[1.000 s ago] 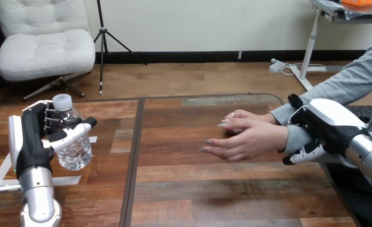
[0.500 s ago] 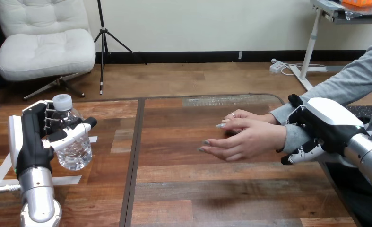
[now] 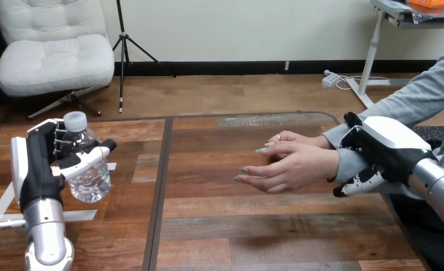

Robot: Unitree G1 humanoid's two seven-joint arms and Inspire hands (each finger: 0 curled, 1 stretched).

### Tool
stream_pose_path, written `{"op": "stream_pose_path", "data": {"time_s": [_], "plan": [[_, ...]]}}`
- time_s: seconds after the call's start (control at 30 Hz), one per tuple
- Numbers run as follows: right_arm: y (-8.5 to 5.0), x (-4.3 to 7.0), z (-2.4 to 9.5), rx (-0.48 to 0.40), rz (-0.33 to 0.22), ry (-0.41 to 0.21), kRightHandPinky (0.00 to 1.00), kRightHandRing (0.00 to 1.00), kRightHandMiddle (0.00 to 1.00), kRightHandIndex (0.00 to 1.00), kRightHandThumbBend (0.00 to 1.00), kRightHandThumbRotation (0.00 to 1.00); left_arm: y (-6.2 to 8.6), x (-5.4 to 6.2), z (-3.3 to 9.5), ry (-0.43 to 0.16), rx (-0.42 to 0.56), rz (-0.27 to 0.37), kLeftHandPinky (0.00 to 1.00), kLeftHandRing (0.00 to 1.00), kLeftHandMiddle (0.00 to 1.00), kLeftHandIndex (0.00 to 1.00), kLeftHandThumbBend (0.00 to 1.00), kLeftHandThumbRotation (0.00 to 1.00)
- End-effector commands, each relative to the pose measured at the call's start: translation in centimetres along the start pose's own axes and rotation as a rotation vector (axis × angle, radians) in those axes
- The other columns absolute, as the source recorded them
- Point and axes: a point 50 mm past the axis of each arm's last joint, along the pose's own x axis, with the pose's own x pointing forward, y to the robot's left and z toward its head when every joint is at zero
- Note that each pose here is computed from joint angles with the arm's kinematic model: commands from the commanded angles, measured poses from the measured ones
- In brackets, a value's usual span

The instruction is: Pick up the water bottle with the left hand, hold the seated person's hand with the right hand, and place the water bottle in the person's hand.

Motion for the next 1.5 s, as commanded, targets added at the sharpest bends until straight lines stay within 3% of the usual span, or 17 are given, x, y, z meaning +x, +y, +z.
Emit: {"op": "stream_pose_path", "data": {"time_s": [0.0,0.87,1.47], "plan": [[-3.8,2.1,3.1,0.033,-0.148,-0.123,0.17,0.21,0.27,0.28,0.7,0.0,-0.8,1.4,3.2,-0.137,-0.033,-0.007,0.37,0.41,0.44,0.44,0.71,0.0],[-3.8,2.6,3.8,0.03,-0.142,-0.141,0.16,0.2,0.26,0.27,0.68,0.0,-1.8,1.5,4.2,-0.162,-0.065,-0.038,0.37,0.4,0.43,0.44,0.71,0.0],[-3.8,2.7,4.2,0.033,-0.151,-0.157,0.17,0.21,0.26,0.27,0.69,0.0,-3.4,1.7,5.5,-0.181,-0.103,-0.088,0.37,0.4,0.43,0.43,0.7,0.0]]}}
